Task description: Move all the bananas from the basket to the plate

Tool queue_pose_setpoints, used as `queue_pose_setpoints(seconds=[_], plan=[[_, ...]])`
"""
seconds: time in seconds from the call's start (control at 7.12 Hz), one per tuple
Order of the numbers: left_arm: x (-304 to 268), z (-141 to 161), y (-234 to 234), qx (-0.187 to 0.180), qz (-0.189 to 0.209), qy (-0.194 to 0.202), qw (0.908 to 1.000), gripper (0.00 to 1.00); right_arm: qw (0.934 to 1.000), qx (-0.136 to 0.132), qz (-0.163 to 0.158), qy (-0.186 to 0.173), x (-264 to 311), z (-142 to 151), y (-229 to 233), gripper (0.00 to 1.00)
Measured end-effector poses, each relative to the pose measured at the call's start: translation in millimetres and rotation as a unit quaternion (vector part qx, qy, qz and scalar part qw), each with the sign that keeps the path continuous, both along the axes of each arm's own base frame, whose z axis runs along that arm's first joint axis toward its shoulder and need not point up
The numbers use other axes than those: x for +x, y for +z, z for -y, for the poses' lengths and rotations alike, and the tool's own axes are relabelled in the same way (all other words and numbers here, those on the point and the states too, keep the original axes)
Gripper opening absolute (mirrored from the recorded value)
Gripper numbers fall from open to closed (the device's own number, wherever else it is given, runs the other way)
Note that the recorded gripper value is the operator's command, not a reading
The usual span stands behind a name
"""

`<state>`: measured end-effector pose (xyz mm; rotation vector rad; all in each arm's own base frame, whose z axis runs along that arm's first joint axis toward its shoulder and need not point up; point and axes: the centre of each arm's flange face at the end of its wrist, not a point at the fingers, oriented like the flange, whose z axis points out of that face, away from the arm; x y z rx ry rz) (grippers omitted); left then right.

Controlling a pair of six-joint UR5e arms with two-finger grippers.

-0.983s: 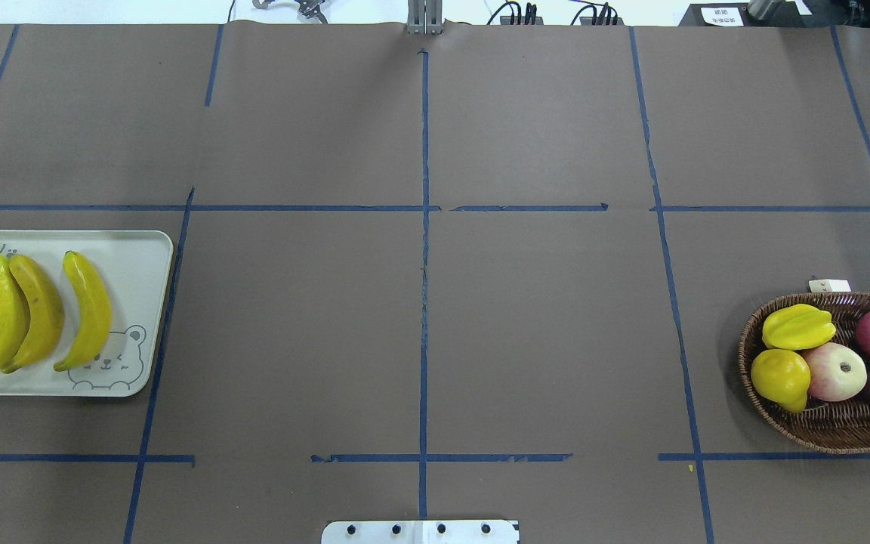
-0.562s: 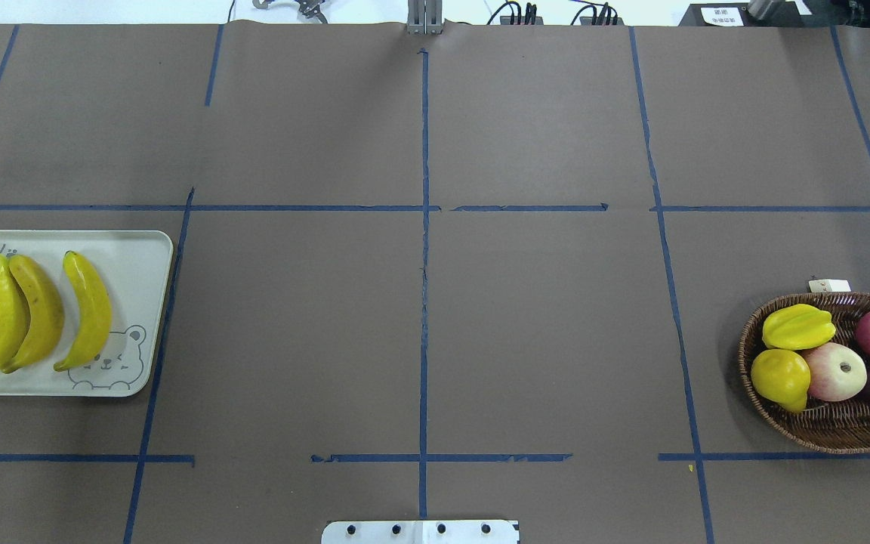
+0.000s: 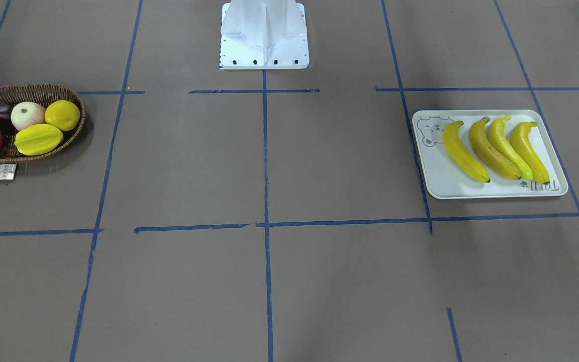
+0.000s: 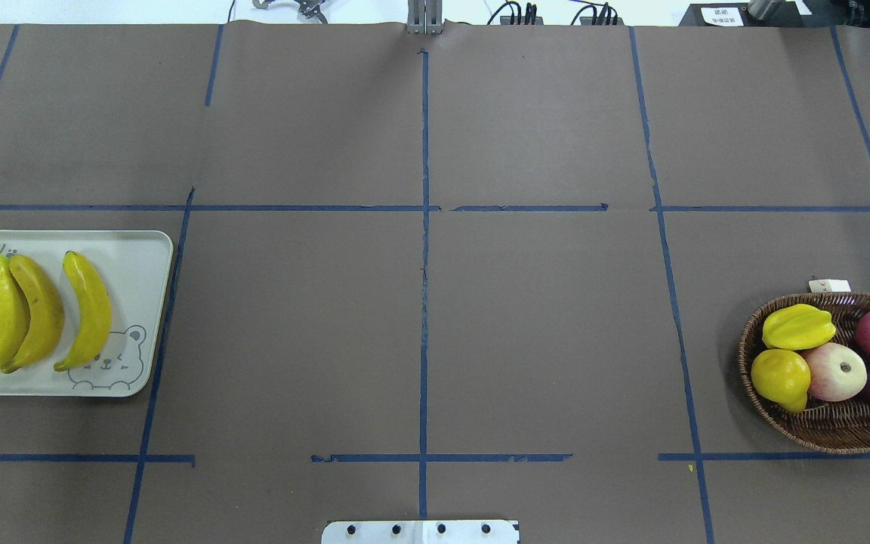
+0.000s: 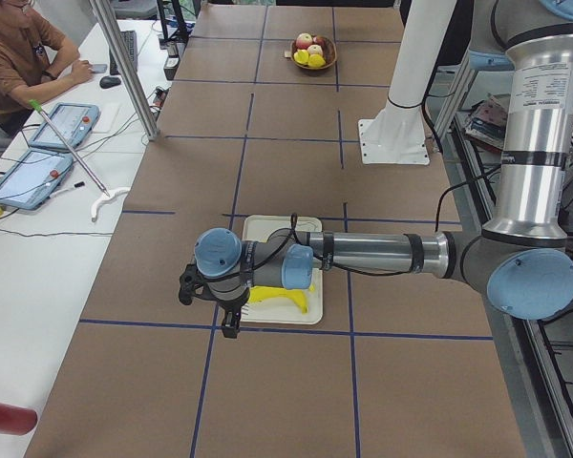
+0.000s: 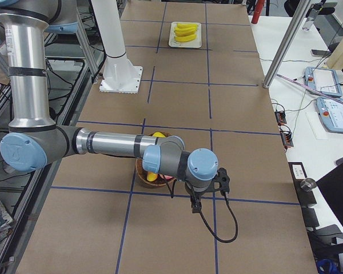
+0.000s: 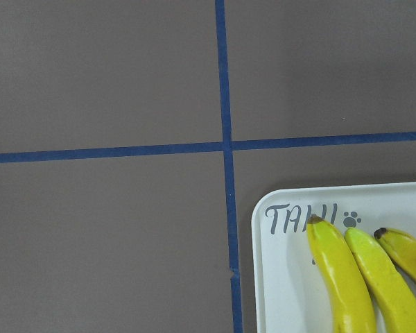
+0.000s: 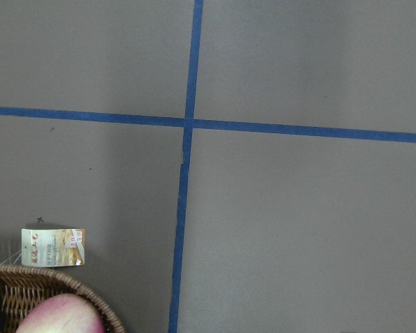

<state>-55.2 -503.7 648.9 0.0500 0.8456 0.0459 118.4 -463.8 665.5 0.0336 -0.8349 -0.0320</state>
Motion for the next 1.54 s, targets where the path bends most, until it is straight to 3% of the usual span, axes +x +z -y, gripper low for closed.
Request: queue_pose_setpoints(seconds=[0.28,1.54], plan=[[0.1,-0.3,0.5,-0.001,0.000,0.000,1.0000,1.00,0.9997,-0.015,0.001,0.019,-1.1,-10.0,-6.1,1.00],[0.6,2.2,0.1,0.000,0.001,0.000,1.0000,1.00,0.9995,-0.026,0.001,0.015,-4.5,-18.4,6.3,1.00]])
